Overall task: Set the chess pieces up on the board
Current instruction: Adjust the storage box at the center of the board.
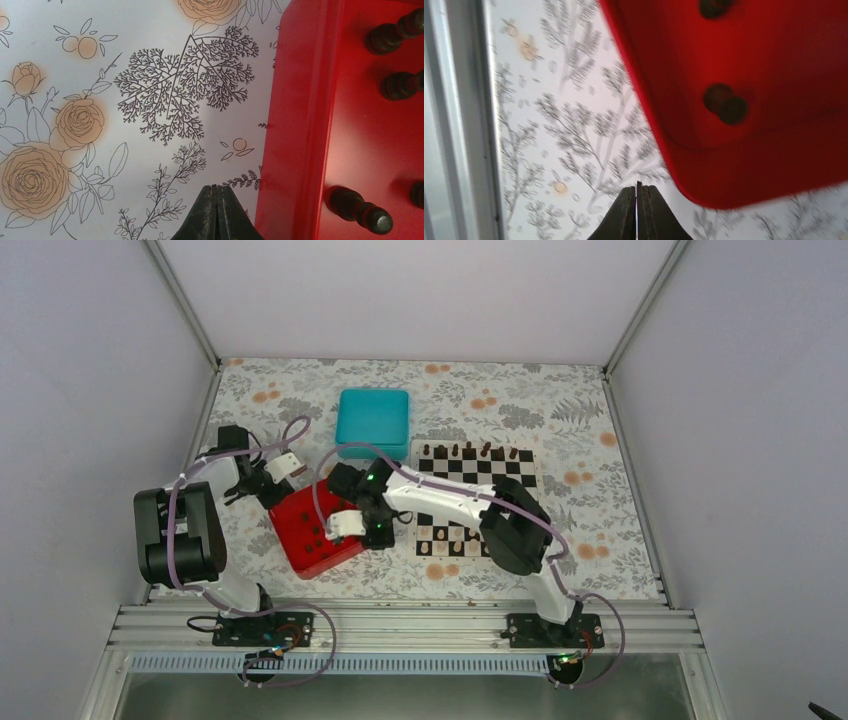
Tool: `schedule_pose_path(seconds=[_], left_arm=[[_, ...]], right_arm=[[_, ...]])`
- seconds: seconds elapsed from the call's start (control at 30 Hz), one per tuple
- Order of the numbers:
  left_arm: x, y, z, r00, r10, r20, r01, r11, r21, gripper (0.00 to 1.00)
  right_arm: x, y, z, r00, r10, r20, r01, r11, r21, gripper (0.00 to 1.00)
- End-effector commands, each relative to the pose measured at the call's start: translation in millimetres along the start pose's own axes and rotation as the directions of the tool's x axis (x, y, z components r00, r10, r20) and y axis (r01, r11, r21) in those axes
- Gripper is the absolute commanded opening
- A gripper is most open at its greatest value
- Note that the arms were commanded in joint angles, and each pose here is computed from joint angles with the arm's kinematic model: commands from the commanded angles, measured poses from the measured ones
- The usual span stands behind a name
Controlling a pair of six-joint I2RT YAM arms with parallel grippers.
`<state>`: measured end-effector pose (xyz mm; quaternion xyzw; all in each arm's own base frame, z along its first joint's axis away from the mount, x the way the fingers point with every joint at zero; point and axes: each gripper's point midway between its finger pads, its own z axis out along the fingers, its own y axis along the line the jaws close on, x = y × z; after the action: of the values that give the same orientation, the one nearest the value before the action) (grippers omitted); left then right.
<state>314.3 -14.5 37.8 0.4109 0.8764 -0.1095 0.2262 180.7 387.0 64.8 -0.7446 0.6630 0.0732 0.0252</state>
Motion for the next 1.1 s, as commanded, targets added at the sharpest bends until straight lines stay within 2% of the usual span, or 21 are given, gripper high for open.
schedule_pose_path(seconds=[0.0,0.37,0.67,1.07], left_arm=[[0,-2,-1,1.000,0.010,0.000,-0.010,1.000,0.017,0.02],[11,-6,4,0.999,0.015,-0.035,-0.015,1.000,0.021,0.02],[16,-4,1,0.998,0.021,-0.062,-0.020,1.000,0.011,0.02],[22,-15,-8,0.996,0.023,-0.082,-0.023,1.000,0.005,0.02]], right_arm=[[-19,11,10,0.999,-0.025,0.032,0.026,0.999,-0.038,0.04],[-38,-12,27,0.998,0.030,0.054,-0.030,1.000,-0.002,0.04],[-46,-71,4,0.985,0.109,0.135,-0.123,0.987,0.104,0.04],[-28,-130,8,0.968,0.188,0.170,-0.217,0.960,0.176,0.04]])
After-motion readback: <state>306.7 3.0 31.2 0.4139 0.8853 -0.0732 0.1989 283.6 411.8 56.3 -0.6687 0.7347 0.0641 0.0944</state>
